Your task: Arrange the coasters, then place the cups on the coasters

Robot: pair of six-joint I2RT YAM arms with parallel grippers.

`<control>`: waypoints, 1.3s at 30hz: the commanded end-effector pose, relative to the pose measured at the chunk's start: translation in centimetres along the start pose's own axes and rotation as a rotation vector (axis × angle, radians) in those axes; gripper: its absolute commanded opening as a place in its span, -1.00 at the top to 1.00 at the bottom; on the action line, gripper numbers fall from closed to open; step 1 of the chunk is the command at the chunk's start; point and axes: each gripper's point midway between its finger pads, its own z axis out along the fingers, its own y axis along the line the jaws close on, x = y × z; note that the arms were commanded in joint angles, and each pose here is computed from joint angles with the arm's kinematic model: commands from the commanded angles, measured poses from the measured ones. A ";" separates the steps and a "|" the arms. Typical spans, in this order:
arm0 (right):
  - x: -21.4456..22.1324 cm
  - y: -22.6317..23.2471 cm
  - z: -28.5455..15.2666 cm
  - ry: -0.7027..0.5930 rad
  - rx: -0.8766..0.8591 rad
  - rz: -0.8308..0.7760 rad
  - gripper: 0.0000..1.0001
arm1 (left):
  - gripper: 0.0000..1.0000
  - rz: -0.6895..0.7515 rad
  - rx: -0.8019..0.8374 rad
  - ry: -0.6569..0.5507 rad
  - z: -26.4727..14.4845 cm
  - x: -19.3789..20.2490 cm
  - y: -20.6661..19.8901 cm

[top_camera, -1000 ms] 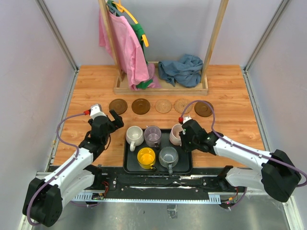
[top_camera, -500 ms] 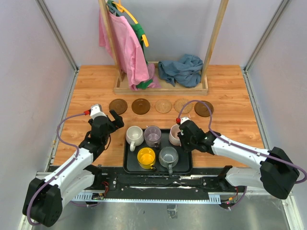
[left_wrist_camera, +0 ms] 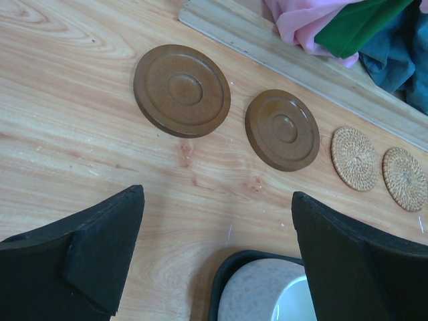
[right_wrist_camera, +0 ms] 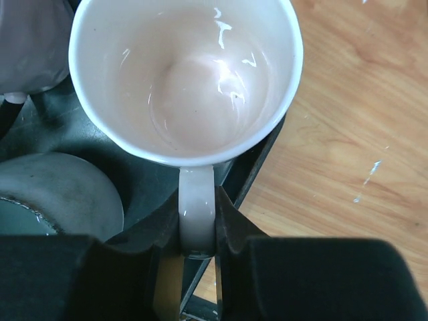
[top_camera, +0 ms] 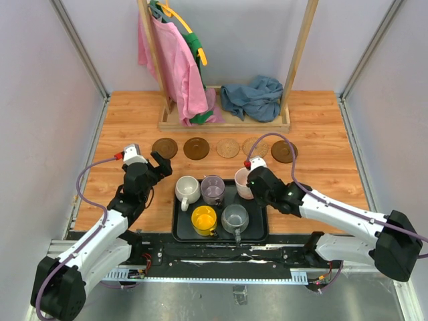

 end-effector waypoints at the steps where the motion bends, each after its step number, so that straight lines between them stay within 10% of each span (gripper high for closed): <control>1: -6.2 -1.7 -1.8 -0.214 0.109 0.012 0.99 | -0.89 0.001 0.014 -0.015 0.1 -0.1 -0.2; 39: -9.7 -18.8 2.4 -0.482 0.468 0.306 0.99 | -0.89 0.037 -0.012 0.053 1.3 1.9 0.2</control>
